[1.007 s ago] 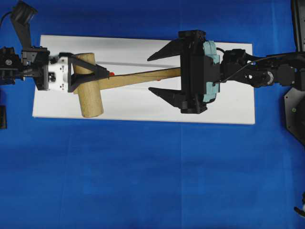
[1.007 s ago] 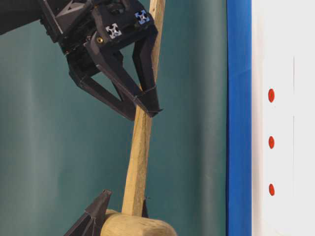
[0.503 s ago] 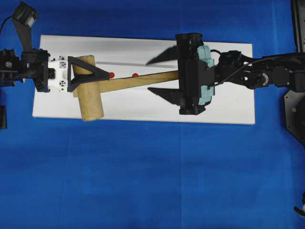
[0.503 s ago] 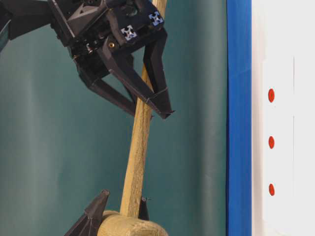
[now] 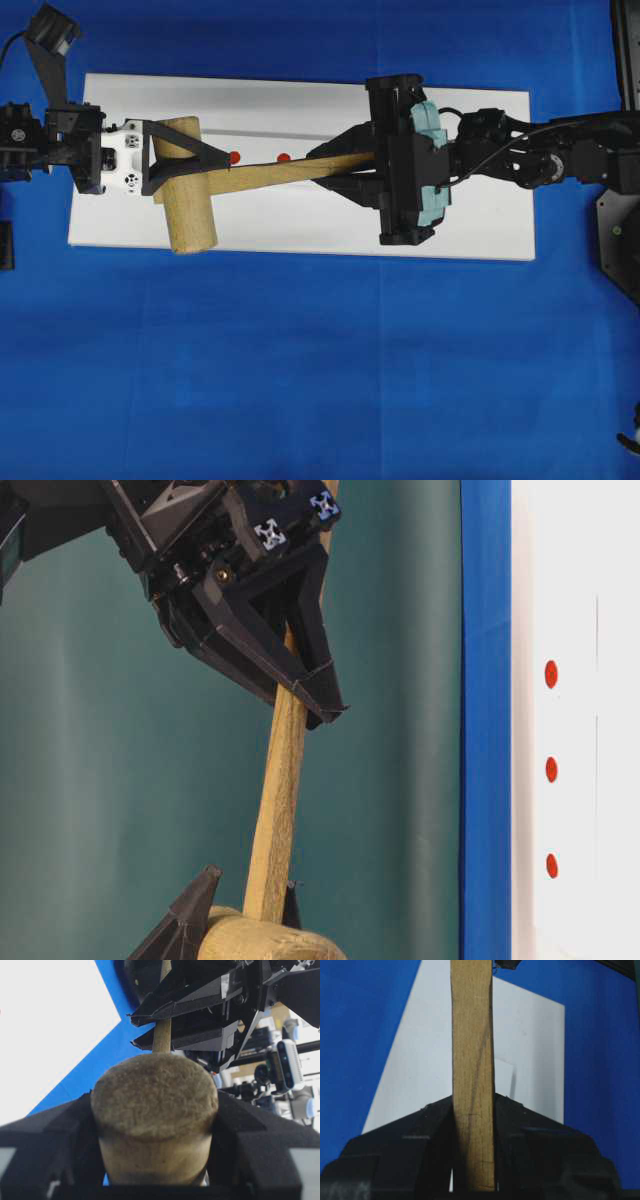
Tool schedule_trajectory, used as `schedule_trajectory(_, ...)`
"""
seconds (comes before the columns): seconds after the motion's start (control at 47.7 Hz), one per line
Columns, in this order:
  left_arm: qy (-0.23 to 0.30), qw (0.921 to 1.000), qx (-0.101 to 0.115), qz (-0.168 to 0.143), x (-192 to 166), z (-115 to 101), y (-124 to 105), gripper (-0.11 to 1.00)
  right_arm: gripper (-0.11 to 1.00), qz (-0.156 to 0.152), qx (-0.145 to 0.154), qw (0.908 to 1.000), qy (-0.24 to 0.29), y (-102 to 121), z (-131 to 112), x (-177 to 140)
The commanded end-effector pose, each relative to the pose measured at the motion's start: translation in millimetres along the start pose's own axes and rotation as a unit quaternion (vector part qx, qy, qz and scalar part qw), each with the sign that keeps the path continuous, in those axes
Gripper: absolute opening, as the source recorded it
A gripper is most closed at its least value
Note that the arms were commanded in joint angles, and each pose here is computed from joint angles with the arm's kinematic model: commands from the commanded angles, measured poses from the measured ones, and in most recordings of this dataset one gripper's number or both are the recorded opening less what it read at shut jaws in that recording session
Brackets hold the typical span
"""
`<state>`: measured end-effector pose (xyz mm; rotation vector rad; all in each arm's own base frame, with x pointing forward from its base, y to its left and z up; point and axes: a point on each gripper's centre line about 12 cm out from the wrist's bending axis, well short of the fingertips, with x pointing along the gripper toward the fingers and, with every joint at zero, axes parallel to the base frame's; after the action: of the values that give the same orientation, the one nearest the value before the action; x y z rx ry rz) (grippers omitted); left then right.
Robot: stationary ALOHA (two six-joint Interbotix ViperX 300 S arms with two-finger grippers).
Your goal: Hit the mark with a hammer.
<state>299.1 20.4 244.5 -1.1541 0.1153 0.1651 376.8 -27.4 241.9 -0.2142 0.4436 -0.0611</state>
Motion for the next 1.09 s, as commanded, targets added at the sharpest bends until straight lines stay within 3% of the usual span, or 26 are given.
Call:
schedule_trajectory(0.0,-0.012,0.9994,0.005,-0.031,1.6,7.8,-19.0,0.44,0.07,-0.005,0.001,0.9999,-0.013,-3.0,9.2,-1.8)
schedule_trajectory(0.252,-0.019,0.9995,0.007,-0.026,0.9,11.9,-16.8,0.44,0.07,-0.005,0.003,0.9999,-0.013,-3.0,9.2,-1.8)
schedule_trajectory(0.294,-0.021,0.9995,0.007,-0.024,0.9,13.1,-16.0,0.51,0.07,-0.004,0.003,0.9999,-0.013,-2.9,9.5,-2.2)
schedule_trajectory(0.398,-0.019,0.9996,0.007,-0.020,0.1,12.9,-14.5,0.80,0.07,-0.005,0.006,0.9999,-0.013,-3.1,9.6,-2.2)
schedule_trajectory(0.461,-0.017,0.9997,0.006,-0.016,0.2,12.5,-13.5,0.89,0.07,-0.005,0.008,0.9999,-0.013,-3.1,9.6,-2.2)
schedule_trajectory(0.755,-0.003,0.9995,0.005,0.030,-9.6,11.2,-1.5,0.85,0.07,-0.006,0.020,0.9996,-0.017,-3.5,7.7,-13.6)
schedule_trajectory(1.069,-0.005,0.9993,0.004,0.036,-48.0,9.0,6.0,0.84,0.07,-0.007,0.044,0.9989,-0.017,-2.6,-2.1,-32.1)
